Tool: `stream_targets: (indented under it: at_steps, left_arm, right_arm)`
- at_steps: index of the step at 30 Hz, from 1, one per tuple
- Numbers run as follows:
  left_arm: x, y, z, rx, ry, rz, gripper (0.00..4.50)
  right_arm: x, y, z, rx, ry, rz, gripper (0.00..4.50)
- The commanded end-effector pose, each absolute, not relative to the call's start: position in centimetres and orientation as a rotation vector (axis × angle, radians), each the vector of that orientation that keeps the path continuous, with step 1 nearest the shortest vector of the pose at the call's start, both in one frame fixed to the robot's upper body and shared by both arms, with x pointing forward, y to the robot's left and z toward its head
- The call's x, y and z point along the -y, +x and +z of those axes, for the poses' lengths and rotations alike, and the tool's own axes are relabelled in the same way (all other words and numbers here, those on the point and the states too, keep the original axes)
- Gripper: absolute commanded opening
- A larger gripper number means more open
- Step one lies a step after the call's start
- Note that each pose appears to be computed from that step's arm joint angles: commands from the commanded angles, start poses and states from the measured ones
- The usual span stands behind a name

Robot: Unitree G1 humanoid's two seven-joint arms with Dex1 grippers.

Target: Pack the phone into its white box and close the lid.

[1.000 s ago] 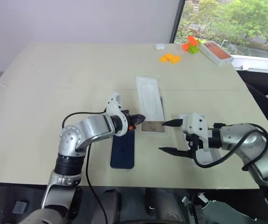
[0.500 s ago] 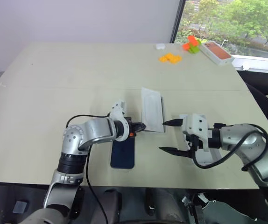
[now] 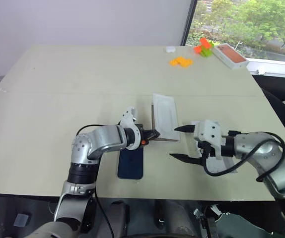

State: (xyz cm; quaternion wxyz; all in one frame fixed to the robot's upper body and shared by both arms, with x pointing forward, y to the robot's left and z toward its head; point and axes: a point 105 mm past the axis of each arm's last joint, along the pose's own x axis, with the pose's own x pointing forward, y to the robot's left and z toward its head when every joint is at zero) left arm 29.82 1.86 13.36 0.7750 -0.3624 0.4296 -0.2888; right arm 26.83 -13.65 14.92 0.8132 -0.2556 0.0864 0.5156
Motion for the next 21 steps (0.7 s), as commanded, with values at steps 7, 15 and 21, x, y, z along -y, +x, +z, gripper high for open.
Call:
stream_targets:
  at_steps: [7,15,21]
  left_arm:
    - [-1.4,29.8,14.3,-0.916,-0.861,-0.633,0.05]
    - [-1.3,29.7,14.0,-0.939,-0.882,-0.598,0.05]
    - [-1.9,29.8,13.4,-0.955,-0.866,-0.561,0.05]
  right_arm:
    - [16.5,27.9,17.0,-0.143,-0.504,0.965,4.50]
    - [17.3,28.0,16.9,-0.153,-0.493,0.943,4.50]
    - [17.3,28.0,16.7,-0.156,-0.491,0.941,4.50]
